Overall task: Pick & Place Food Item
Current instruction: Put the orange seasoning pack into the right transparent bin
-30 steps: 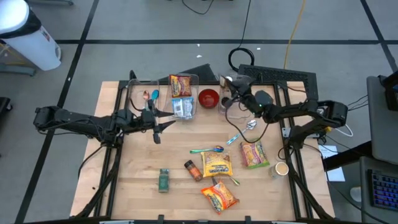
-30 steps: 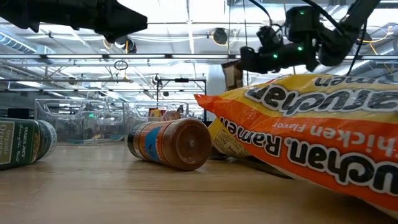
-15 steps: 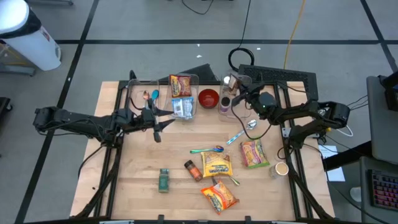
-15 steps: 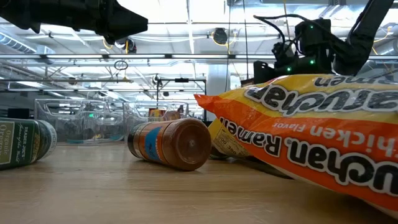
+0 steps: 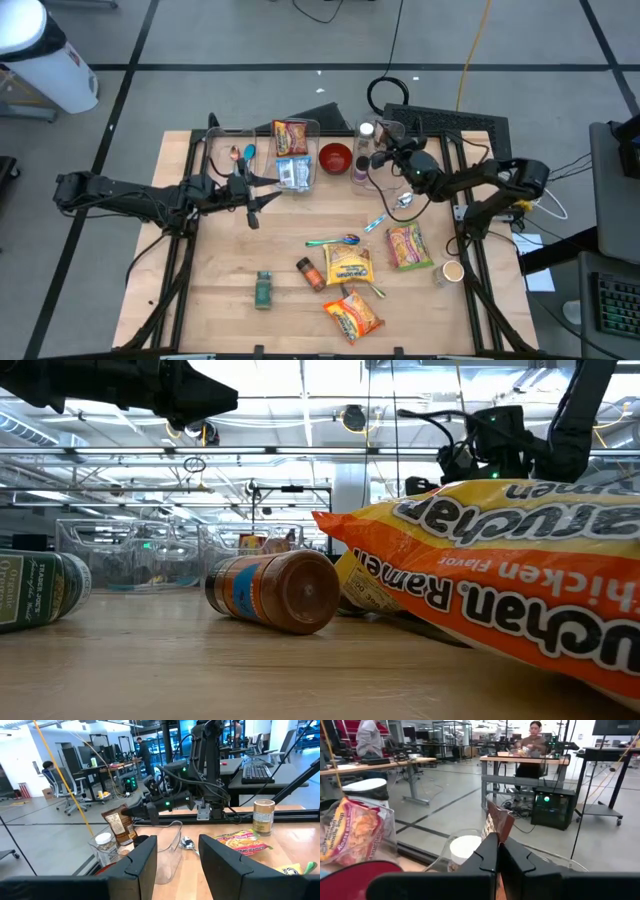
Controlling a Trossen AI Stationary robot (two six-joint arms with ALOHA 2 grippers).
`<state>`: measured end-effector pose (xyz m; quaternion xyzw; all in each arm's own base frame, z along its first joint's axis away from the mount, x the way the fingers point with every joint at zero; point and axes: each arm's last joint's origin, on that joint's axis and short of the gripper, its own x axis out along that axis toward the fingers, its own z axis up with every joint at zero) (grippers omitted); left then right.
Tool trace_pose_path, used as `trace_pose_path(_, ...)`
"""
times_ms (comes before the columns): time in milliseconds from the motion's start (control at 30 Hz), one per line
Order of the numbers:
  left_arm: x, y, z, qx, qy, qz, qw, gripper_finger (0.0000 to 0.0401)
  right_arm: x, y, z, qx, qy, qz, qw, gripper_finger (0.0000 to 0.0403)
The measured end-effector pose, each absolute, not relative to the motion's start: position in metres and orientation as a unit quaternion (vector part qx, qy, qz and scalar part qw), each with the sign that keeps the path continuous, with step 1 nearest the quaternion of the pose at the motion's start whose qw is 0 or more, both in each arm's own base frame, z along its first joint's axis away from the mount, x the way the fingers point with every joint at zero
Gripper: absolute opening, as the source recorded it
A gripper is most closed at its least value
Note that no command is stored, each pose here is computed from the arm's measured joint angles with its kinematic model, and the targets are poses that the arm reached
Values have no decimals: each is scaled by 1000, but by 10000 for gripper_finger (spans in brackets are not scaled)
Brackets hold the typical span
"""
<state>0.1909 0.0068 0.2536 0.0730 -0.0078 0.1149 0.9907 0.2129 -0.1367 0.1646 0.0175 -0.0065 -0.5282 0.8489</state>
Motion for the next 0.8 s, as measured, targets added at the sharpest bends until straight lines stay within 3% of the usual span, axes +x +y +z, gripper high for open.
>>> trace_pose_path(800, 190, 23, 255, 83, -15, 124, 989, 152, 218, -148, 129, 54, 8, -558, 828, 0)
